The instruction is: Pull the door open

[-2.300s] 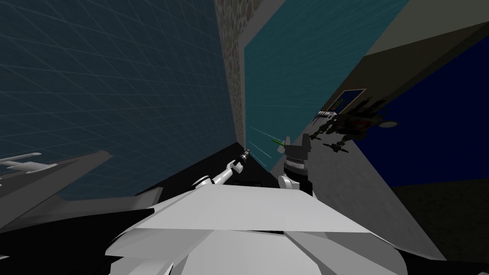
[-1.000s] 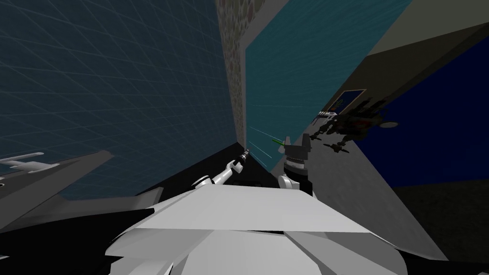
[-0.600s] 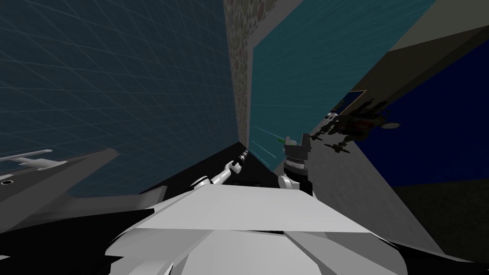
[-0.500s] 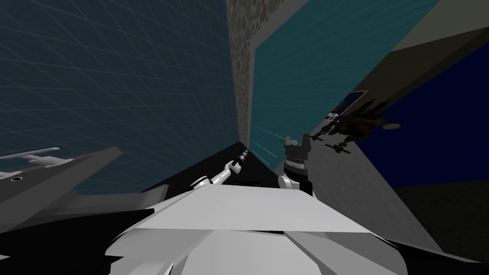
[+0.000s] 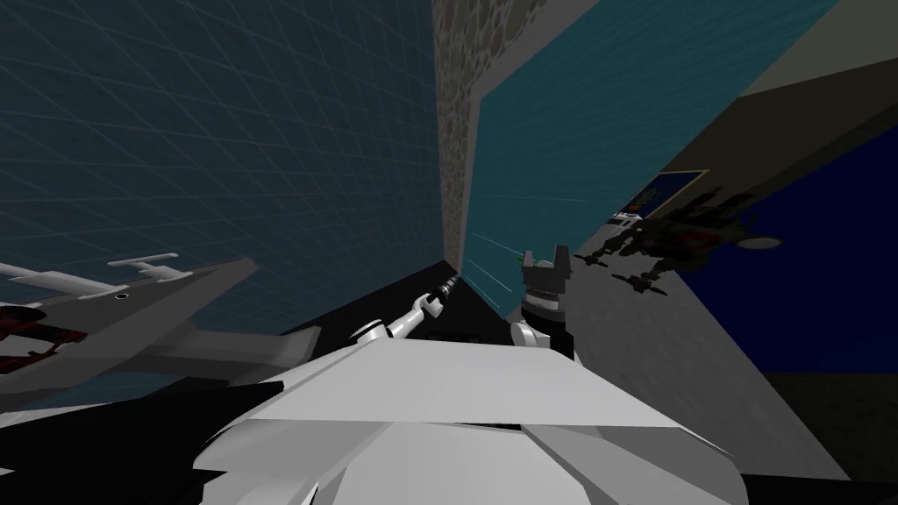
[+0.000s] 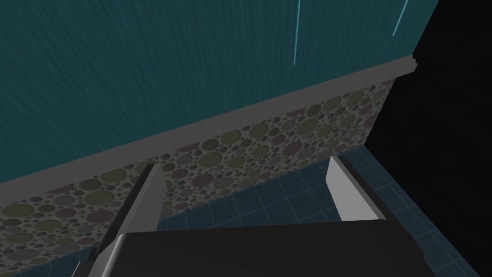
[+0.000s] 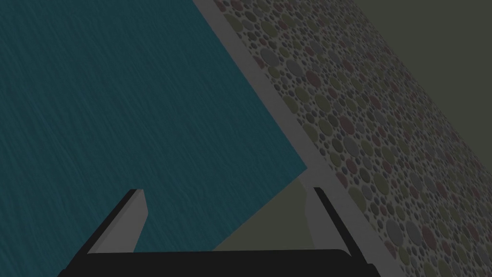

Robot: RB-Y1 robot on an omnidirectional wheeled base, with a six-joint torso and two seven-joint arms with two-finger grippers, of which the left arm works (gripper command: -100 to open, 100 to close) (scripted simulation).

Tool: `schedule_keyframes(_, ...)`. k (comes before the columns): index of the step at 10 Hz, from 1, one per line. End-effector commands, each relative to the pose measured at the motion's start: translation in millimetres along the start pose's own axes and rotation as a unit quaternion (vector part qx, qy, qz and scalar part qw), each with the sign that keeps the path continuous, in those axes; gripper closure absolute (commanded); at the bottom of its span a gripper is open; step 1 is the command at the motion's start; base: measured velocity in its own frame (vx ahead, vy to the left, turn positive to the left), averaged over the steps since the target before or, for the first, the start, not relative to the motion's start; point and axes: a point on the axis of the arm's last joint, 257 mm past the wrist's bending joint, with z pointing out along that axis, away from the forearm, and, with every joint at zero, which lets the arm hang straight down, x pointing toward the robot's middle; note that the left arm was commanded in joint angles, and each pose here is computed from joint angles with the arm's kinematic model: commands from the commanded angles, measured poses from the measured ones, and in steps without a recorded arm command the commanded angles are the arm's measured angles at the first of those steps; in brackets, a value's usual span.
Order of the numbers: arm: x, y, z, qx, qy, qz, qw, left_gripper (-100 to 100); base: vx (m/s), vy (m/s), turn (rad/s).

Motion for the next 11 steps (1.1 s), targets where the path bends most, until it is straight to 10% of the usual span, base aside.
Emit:
schedule_keyframes(1, 7.2, -7.0, 2.8, 0.004, 0.007, 0.0, 1.0, -100, 0.066, -0.178, 0.076)
schedule_keyframes(11, 44.9, -51.5, 16.0, 0.037, 0.042, -0.009, 0.9984, -100, 0.027, -0.174, 0.049)
